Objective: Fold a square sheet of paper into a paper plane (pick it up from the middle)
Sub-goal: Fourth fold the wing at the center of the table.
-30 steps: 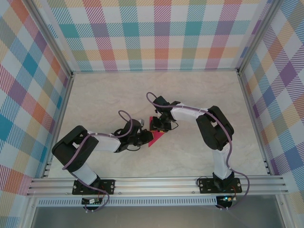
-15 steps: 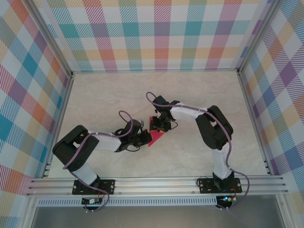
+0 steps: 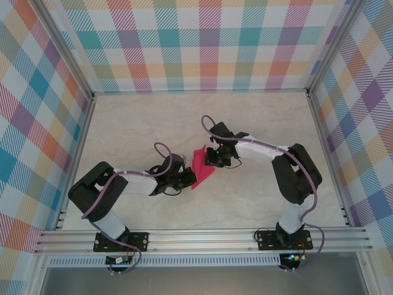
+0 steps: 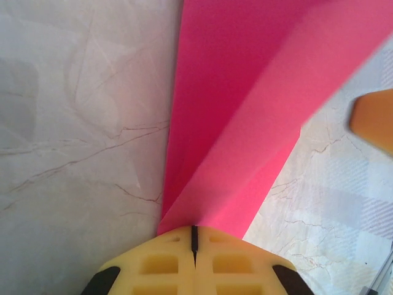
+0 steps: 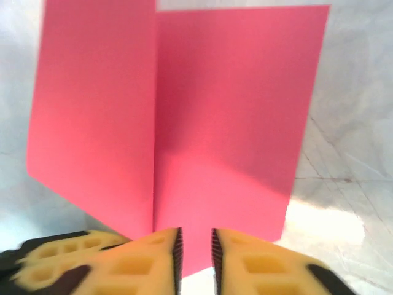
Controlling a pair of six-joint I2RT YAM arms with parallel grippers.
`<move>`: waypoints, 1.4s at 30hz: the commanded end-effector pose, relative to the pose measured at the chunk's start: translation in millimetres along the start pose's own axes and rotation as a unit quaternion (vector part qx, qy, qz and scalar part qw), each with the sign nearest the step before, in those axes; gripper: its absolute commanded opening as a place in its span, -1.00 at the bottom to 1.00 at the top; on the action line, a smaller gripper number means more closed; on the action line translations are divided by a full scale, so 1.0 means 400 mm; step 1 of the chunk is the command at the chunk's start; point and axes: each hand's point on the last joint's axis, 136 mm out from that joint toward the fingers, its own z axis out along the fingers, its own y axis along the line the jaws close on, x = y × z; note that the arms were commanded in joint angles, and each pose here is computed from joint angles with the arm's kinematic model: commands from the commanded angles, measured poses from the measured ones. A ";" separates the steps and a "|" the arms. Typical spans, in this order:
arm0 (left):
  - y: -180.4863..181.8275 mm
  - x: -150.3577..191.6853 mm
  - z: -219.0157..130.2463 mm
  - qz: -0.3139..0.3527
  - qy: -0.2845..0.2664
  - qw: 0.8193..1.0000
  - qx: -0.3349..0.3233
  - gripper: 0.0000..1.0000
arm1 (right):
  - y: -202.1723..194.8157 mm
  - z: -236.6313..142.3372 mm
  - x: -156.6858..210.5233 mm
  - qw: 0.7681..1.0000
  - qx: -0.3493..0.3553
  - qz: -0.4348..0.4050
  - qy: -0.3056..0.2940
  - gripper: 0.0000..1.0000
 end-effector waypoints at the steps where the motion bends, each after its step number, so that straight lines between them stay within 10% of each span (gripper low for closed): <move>1: 0.139 0.066 0.010 -0.017 0.037 0.994 -0.103 -1.00 | 0.065 0.003 0.013 0.996 -0.079 -0.050 0.001 -0.75; 22: 0.136 0.064 0.010 -0.019 0.039 0.994 -0.104 -1.00 | 0.074 0.122 0.059 0.986 -0.140 -0.056 0.070 -0.93; 42: 0.168 0.101 0.002 -0.013 0.068 0.990 -0.121 -1.00 | -0.008 0.139 -0.100 0.992 -0.118 -0.039 0.023 -0.89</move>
